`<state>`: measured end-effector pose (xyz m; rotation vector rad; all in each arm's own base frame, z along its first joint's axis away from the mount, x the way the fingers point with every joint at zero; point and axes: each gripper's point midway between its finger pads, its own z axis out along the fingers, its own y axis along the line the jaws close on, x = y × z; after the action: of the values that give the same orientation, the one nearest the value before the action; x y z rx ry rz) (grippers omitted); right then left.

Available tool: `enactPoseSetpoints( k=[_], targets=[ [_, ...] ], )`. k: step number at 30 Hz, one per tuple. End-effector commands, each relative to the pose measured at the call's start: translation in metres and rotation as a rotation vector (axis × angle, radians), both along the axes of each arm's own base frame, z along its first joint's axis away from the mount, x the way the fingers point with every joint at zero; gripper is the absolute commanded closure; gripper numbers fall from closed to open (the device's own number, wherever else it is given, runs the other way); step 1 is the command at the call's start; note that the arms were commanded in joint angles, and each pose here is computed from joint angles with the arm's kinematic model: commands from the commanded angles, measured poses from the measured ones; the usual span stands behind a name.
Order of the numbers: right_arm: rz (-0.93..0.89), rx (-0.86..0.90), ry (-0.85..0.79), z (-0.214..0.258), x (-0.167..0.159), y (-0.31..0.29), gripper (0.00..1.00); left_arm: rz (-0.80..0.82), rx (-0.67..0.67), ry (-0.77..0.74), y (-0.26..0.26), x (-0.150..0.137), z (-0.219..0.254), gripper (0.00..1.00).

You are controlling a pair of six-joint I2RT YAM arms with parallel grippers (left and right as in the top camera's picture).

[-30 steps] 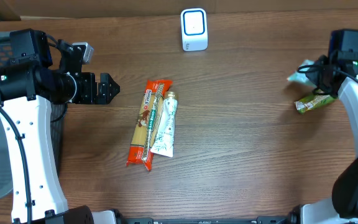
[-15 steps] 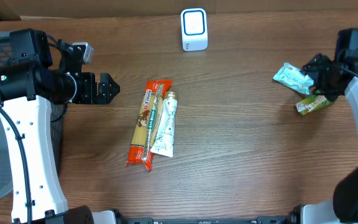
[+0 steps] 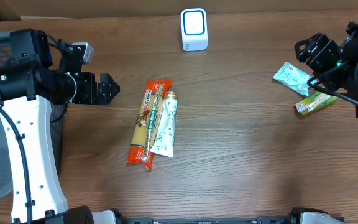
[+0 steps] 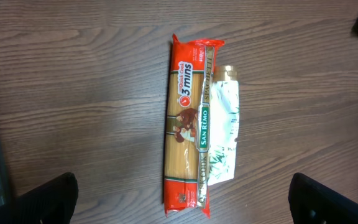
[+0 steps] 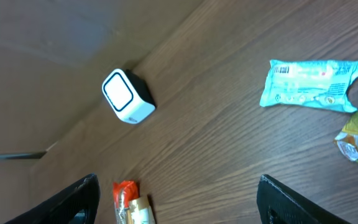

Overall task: Scan the item barcode
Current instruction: 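Carry the wipes pack to the right side and release it, then move the right gripper back left toward the white tube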

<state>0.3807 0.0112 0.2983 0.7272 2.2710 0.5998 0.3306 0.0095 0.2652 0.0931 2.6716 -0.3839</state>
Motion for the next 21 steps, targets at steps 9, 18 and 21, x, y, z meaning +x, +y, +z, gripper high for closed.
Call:
enactPoseSetpoints(
  k=[9,18,21],
  targets=[
    [0.006,0.009,0.005,0.0022,-0.0021,0.0011,0.19,-0.027,0.003,-0.021,-0.0028,0.0019,0.0043,0.00],
    [0.009,0.008,0.020,-0.0007,-0.0048,0.0014,0.19,-0.028,0.002,-0.020,-0.0029,0.0018,0.0043,0.01],
    [0.009,0.008,0.021,-0.0008,-0.0048,0.0016,0.19,-0.027,0.003,-0.020,-0.0028,0.0018,0.0043,0.00]
  ],
)
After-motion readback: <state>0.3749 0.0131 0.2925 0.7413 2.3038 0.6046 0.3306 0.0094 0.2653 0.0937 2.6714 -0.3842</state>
